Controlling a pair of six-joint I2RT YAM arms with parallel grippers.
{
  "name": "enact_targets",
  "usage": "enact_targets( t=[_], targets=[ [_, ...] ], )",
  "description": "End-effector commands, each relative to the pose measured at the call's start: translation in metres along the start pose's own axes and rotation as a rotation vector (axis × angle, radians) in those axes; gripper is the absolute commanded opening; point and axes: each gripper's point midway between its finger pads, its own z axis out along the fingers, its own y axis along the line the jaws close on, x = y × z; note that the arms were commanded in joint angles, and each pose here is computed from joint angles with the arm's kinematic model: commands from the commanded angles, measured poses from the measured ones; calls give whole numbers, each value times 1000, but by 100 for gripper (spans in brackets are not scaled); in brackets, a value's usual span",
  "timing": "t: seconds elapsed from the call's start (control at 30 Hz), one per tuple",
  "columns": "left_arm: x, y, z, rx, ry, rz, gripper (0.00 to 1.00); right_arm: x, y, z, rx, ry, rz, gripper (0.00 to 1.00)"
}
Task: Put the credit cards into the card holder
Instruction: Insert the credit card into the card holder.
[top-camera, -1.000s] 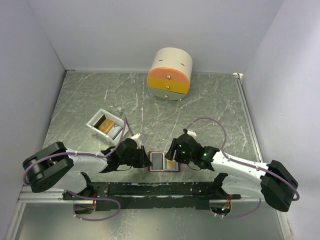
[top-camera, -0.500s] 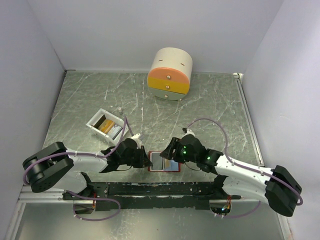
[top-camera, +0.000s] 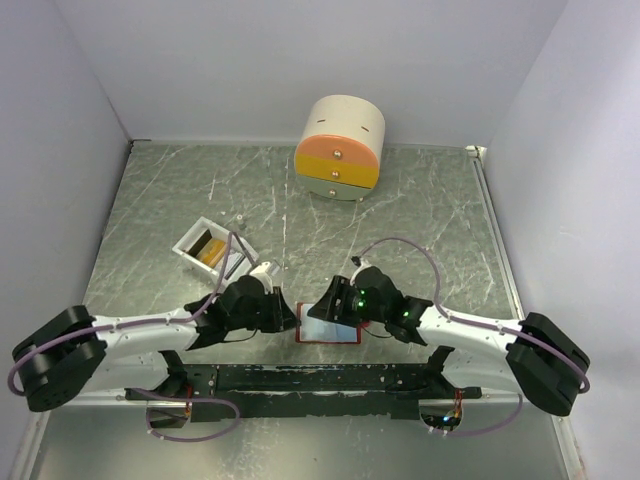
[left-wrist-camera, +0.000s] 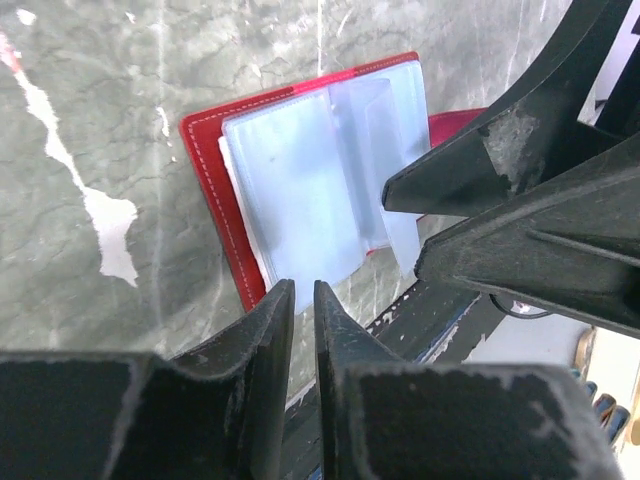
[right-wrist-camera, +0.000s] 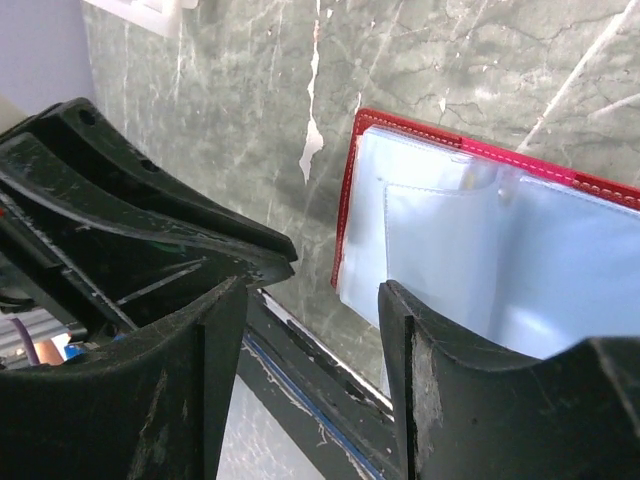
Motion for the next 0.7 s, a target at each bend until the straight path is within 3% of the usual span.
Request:
enact_targets(
  t=[0.0, 0.23, 0.37, 0.57, 0.67],
  targets=[
    [-15, 5, -12, -83, -58, 10, 26, -8, 15, 1, -12, -3, -49, 56],
    [-35, -1, -28, -108, -126, 56, 28, -18, -46, -13, 352, -47, -53, 55],
    [-48, -7, -35, -129, -152, 104, 30, -24, -66, -31, 476, -81, -79, 54],
    [-55, -18, -31, -133, -135, 145, 31, -33, -49, -40, 416, -103, -132, 53],
    [-72, -24, -41, -179, -157, 222, 37, -37, -32, -40, 346, -113, -151, 53]
  ],
)
